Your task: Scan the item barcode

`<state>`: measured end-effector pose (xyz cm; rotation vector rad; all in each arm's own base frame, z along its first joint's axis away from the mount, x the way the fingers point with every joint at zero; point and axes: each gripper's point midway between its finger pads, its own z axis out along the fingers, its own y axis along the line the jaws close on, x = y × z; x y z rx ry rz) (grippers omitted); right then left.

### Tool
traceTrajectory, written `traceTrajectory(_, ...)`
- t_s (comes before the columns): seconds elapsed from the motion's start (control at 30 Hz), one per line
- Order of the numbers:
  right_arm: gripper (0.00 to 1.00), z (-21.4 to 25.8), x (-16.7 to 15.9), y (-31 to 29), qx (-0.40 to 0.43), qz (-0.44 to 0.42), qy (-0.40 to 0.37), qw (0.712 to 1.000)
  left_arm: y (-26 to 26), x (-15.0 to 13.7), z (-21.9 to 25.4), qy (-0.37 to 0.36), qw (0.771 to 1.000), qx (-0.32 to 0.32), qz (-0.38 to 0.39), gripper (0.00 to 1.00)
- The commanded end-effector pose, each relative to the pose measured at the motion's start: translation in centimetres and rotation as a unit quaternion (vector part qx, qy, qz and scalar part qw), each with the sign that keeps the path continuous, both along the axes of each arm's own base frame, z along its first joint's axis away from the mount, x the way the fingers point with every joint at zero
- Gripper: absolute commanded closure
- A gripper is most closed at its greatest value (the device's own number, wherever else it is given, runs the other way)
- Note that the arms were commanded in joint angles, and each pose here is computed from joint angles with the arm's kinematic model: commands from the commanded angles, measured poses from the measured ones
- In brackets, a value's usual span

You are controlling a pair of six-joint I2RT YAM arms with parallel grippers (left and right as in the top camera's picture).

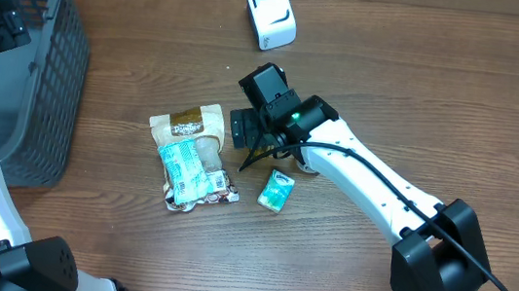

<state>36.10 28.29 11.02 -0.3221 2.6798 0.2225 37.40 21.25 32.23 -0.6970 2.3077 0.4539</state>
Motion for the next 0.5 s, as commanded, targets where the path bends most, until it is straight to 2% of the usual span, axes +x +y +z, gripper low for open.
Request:
traceTrajectory(0.0, 0.15, 0.7, 0.7, 0.6, 0.009, -0.009, -0.011, 1.0, -0.2, 0.1, 0.6, -0.004, 1.0, 0.006, -0.01, 0.0)
traceTrajectory(0.1, 0.2, 0.4, 0.6, 0.5, 0.014, -0.024, -0.004, 1.0, -0.2, 0.1, 0.6, -0.004, 1.0, 0.006, -0.01, 0.01)
traceTrajectory(0.3, 0.23, -0.9, 0.7, 0.6, 0.008, -0.024, 0.002, 1.0, -0.2, 0.1, 0.6, -0.004, 1.0, 0.006, -0.01, 0.0)
traceTrajectory(0.37, 0.3, -1.1, 0.8, 0.7, 0.007, -0.024, 0.002, 1.0, -0.2, 0.1, 0.6, -0.004, 1.0, 0.006, -0.01, 0.01)
traceTrajectory(0.47, 0.34, -1.0, 1.0, 0.8, 0.011, -0.024, -0.002, 1.0, -0.2, 0.1, 0.6, -0.004, 1.0, 0.006, -0.01, 0.01)
